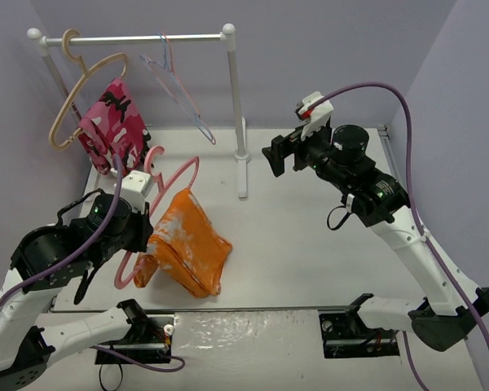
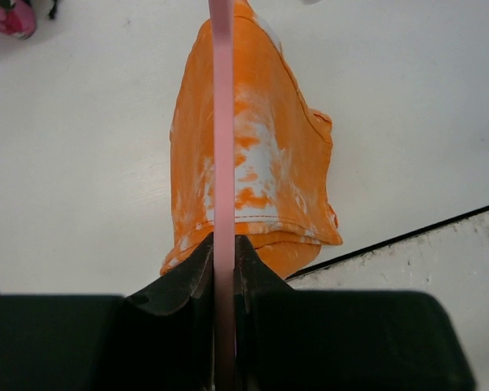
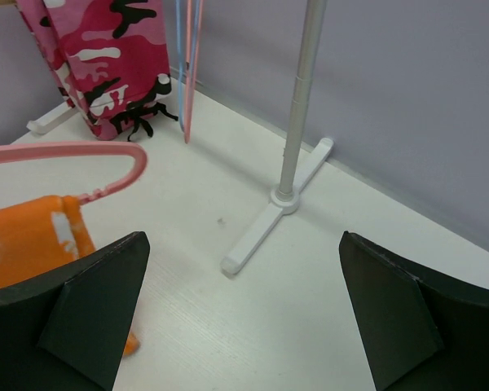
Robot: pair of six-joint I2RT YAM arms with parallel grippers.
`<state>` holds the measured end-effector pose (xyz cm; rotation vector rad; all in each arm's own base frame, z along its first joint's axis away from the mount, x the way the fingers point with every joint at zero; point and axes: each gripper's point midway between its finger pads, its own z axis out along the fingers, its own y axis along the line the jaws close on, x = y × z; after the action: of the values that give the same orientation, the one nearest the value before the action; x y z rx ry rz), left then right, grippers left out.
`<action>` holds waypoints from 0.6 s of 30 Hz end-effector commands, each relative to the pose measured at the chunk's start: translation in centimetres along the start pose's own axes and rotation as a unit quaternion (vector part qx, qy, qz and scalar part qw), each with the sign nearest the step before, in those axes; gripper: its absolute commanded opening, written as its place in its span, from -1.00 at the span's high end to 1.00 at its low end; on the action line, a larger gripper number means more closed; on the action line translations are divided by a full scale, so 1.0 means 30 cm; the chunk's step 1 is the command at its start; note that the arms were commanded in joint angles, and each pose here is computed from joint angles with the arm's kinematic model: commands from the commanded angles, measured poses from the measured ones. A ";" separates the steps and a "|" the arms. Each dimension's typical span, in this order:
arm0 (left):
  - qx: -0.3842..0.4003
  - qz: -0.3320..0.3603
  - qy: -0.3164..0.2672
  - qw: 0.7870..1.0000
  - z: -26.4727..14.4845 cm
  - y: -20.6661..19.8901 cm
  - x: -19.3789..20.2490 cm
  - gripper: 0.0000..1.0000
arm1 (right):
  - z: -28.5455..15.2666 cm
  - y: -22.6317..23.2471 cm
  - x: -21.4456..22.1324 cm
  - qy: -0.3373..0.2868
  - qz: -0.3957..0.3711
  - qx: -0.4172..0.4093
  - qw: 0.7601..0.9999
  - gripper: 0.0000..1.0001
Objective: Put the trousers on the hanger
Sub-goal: Place the hanger at the clothesline.
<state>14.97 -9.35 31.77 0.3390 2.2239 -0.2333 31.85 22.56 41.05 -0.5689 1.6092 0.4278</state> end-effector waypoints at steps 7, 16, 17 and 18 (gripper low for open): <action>-0.155 -0.080 -0.117 0.978 -0.043 0.160 -0.197 1.00 | -0.015 -0.068 -0.015 -0.033 0.015 0.027 0.999 -1.00; -0.150 -0.119 -0.165 0.967 0.104 0.251 -0.443 1.00 | -0.115 -0.066 -0.004 -0.045 0.024 0.029 0.998 -1.00; -0.152 -0.112 -0.174 0.966 0.111 0.263 -0.475 1.00 | -0.130 -0.065 -0.001 -0.047 0.027 0.029 0.998 -1.00; -0.149 -0.108 -0.183 0.966 0.126 0.274 -0.517 1.00 | -0.142 -0.064 0.004 -0.047 0.028 0.030 0.998 -1.00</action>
<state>23.80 -4.10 32.77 -0.1088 2.2053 0.0807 30.85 19.40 38.07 -0.5063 1.6627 0.4037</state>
